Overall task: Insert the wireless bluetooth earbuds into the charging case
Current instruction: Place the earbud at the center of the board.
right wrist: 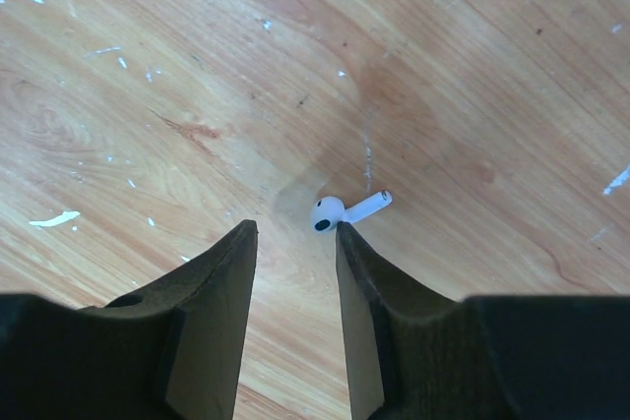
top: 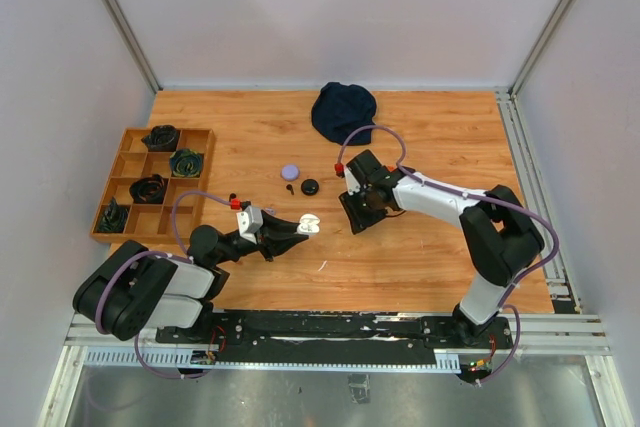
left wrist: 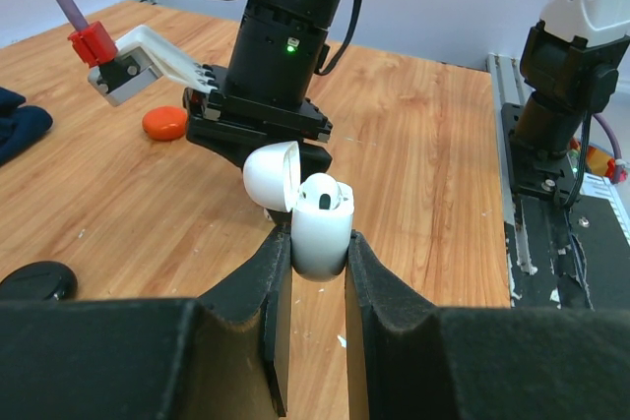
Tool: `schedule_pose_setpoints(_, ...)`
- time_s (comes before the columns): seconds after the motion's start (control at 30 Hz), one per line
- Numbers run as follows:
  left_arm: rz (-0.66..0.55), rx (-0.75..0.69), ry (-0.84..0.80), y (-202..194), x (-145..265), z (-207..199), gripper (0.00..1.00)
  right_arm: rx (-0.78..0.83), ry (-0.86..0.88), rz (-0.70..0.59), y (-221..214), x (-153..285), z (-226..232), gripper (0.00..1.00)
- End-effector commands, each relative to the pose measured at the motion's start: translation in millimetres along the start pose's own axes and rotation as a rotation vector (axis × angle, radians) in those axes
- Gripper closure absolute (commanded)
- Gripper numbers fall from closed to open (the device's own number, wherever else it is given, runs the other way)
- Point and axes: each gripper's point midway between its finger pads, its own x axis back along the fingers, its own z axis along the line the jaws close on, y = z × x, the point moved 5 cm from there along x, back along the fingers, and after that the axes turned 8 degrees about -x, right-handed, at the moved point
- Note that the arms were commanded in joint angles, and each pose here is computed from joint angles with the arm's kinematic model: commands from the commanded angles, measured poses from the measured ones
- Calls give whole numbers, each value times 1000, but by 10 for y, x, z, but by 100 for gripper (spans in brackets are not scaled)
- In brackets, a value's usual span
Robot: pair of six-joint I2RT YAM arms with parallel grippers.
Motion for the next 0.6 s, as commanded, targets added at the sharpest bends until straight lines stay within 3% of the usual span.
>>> schedule_pose_setpoints(0.0, -180, -186, -11, 410, -11, -1, 100, 14, 38, 2, 70, -14, 146, 61)
schedule_pose_setpoints(0.23, -183, -191, -10, 421, -2, -9, 100, 139, 0, 31, 134, 50, 148, 59)
schedule_pose_setpoints(0.4, -181, -188, -13, 414, -6, -9, 100, 236, -62, 56, 172, 122, 64, 50)
schedule_pose_setpoints(0.57, -178, -184, -20, 409, -11, -12, 100, 289, -20, 78, 230, 24, 101, 42)
